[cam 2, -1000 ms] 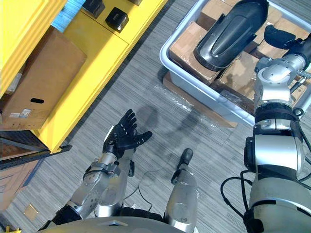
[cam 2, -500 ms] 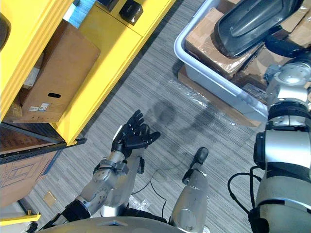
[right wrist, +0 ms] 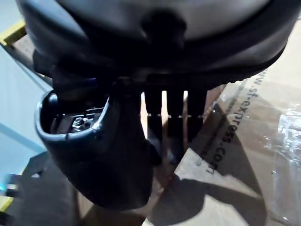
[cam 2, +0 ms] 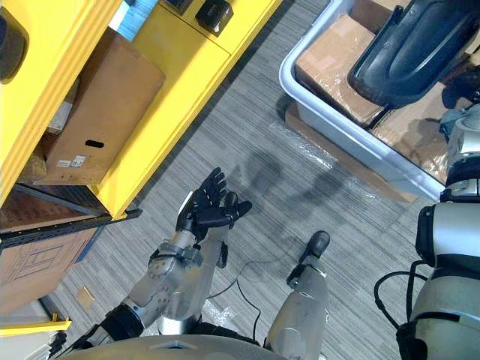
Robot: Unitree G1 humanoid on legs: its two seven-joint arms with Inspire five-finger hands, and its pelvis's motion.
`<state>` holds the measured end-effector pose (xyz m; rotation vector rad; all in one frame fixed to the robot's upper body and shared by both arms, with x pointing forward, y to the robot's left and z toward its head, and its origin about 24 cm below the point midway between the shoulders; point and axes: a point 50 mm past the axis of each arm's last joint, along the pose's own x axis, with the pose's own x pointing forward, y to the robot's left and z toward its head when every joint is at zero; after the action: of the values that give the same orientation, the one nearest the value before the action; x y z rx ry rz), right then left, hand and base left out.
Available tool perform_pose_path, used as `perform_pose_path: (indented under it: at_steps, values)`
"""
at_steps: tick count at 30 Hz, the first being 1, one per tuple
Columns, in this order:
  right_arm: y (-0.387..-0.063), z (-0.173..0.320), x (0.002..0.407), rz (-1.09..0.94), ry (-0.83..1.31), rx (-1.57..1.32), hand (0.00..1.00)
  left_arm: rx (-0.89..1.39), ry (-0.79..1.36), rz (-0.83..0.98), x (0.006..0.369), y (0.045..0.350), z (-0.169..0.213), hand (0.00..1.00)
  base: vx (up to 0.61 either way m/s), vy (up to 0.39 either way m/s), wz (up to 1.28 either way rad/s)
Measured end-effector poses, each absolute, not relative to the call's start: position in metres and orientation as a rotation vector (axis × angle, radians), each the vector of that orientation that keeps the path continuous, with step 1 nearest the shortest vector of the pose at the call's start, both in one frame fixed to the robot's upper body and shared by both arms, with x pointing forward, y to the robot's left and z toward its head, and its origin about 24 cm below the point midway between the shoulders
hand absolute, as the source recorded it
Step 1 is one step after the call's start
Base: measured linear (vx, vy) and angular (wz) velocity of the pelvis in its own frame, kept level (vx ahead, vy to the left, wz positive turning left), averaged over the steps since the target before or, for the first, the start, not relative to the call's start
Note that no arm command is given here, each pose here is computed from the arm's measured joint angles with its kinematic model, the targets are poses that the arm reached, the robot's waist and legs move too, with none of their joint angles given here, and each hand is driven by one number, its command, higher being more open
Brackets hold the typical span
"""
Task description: Walk over and take three plastic housings, then place them on the shelf
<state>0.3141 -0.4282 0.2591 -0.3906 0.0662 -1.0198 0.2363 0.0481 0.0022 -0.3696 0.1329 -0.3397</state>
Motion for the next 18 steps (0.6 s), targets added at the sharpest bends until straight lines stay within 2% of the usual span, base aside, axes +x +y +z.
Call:
perform_pose_path:
  at_steps: [10,11,16,18]
  values:
    - [-0.419,0.251,0.323,-0.987,0.12,-0.367,0.0,-0.383,0.135,-0.326,0.231,0.055,-0.001,1.0,0.01,-0.052,0.01]
    - [-0.419,0.251,0.323,-0.986,0.12,-0.366,1.0,-0.382,0.141,-0.324,0.229,0.057,-0.002,1.0,0.0,0.0,0.0]
    - [-0.416,0.263,0.324,-1.047,0.05,-0.362,1.0,-0.372,0.145,-0.323,0.223,0.064,-0.005,1.0,-0.01,-0.02,-0.02]
    - [-0.412,0.275,0.325,-1.074,-0.047,-0.385,1.0,-0.376,0.144,-0.309,0.221,0.068,-0.005,1.0,-0.01,-0.031,-0.02]
